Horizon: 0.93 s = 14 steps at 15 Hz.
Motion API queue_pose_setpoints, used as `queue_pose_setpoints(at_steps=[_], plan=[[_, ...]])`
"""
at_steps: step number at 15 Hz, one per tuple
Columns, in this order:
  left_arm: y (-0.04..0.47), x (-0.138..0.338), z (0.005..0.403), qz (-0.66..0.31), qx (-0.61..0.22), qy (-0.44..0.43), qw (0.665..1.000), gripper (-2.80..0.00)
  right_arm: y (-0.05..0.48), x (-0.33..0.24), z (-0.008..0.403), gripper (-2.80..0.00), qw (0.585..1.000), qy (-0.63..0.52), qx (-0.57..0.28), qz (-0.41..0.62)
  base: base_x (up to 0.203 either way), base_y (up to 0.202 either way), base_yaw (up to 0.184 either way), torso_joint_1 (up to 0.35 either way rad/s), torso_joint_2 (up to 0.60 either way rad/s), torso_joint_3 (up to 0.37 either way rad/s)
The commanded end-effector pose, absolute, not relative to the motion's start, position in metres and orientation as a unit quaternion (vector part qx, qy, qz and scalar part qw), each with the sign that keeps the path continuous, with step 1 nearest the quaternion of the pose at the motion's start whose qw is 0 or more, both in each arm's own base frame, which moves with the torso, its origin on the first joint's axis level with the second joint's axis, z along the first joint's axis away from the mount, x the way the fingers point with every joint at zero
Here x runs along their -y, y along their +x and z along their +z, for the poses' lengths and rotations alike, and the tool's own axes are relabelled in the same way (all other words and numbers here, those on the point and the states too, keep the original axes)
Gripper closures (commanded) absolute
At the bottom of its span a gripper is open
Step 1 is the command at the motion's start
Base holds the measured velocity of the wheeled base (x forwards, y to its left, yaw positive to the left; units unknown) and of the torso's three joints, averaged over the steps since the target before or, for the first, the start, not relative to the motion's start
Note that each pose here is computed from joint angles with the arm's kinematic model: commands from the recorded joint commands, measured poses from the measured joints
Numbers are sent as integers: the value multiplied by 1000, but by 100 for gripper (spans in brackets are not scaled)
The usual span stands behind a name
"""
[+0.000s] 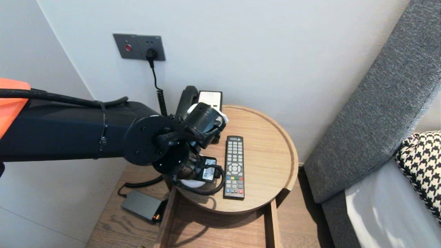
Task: Put the remote controls on the table in the drawer one by one
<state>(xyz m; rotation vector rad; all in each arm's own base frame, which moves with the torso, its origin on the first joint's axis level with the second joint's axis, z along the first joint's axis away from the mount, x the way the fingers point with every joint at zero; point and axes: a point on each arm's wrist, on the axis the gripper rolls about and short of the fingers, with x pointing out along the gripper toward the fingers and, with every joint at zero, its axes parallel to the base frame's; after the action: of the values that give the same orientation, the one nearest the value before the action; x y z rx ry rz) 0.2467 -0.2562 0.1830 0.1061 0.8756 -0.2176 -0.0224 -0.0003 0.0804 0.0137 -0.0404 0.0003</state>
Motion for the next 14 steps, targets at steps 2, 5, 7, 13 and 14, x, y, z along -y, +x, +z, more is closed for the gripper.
queue_pose_setpoints(at_steps=[2, 5, 7, 13, 14], plan=[[249, 257, 180, -101, -426, 52, 898, -280, -20, 0, 74, 0, 1000, 7, 8, 0, 0, 0, 0, 0, 0, 0], [251, 260, 179, -104, -427, 51, 897, -280, -20, 0, 74, 0, 1000, 7, 8, 0, 0, 0, 0, 0, 0, 0], [251, 259, 180, -104, -426, 49, 897, -280, -20, 0, 74, 0, 1000, 7, 8, 0, 0, 0, 0, 0, 0, 0], [253, 256, 179, -99, -427, 49, 897, 0, -21, 0, 74, 0, 1000, 7, 8, 0, 0, 0, 0, 0, 0, 0], [252, 256, 179, -98, -429, 50, 897, 0, -20, 0, 74, 0, 1000, 7, 8, 1, 0, 0, 0, 0, 0, 0]])
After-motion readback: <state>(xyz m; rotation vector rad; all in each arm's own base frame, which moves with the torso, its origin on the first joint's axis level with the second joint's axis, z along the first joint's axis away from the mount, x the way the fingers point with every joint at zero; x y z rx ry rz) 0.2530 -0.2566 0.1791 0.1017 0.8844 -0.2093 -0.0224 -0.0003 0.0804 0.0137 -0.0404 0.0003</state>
